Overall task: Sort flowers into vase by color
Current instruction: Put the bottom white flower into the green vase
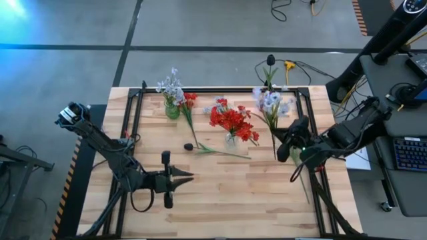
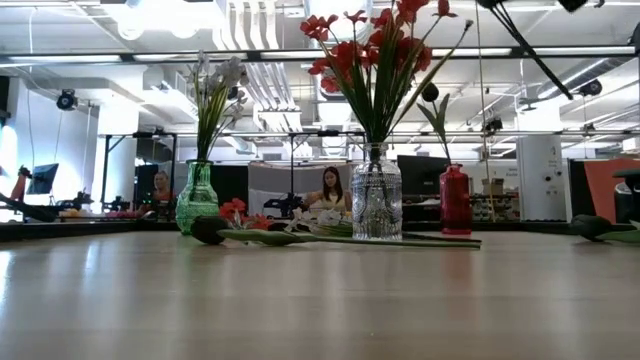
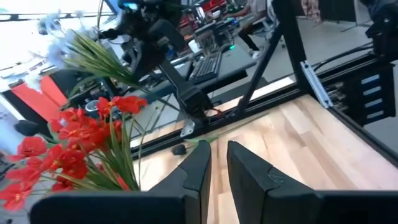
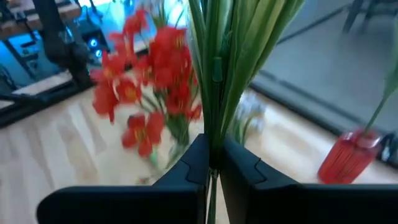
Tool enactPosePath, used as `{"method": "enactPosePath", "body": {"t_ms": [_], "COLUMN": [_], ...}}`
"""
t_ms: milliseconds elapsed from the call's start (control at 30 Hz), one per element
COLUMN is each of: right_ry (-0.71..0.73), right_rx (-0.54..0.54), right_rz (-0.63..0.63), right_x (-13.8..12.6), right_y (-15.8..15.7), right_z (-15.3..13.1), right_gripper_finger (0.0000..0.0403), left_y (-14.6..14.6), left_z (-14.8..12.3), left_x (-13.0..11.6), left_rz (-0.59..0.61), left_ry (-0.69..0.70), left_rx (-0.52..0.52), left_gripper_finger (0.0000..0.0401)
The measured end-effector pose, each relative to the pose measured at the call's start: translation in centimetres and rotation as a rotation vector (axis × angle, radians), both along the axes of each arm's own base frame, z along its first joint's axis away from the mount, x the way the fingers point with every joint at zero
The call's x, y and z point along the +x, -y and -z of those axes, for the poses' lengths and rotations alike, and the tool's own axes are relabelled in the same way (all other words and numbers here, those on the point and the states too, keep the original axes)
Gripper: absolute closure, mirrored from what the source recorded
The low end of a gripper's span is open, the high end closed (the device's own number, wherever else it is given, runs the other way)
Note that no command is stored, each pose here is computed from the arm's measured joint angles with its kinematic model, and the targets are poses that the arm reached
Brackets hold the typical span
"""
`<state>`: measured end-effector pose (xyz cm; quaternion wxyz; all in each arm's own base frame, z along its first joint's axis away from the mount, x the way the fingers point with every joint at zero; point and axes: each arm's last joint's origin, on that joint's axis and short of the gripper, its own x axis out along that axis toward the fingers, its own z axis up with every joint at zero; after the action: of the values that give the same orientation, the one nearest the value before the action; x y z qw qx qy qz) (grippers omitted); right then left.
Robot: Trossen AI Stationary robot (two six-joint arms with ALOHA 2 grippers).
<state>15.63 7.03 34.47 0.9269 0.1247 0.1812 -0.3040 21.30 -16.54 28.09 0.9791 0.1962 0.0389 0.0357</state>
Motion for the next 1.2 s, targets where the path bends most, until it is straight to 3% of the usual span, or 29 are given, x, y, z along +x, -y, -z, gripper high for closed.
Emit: {"method": "enactPosePath", "body": {"t_ms": [267,467,600,733,900,1200], "right_ry": [0.03,0.07,0.122,0.155,0.163,0.21], "right_rx": [-0.138,-0.124,-0.082,-0.061,-0.07,-0.191], "right_rz": [-0.062,-0.313,-0.496,-0.587,-0.612,-0.628], "right_x": [1.5,4.2,6.2,8.1,9.9,13.7], "right_y": [-0.9,-3.0,-4.7,-6.2,-7.4,-8.9], "right_z": [-2.3,-2.7,-2.6,-2.0,-1.3,-0.3], "right_gripper_finger": [0.0385,0.0385,0.0385,0.0385,0.0385,0.0385], "left_y": [-0.3,-1.2,-2.1,-3.3,-3.3,-1.7], "left_z": [0.7,2.2,2.4,2.2,2.2,0.9], "left_x": [0.1,0.2,0.2,0.1,0.4,2.8], "left_rz": [-0.013,-0.002,0.091,0.095,0.125,0.14], "left_ry": [-0.01,0.016,0.135,0.271,0.275,0.302], "left_rx": [-0.062,-0.141,-0.205,-0.31,-0.299,-0.291], "left_gripper_finger": [0.0364,0.0364,0.0364,0.0358,0.031,0.0176]}}
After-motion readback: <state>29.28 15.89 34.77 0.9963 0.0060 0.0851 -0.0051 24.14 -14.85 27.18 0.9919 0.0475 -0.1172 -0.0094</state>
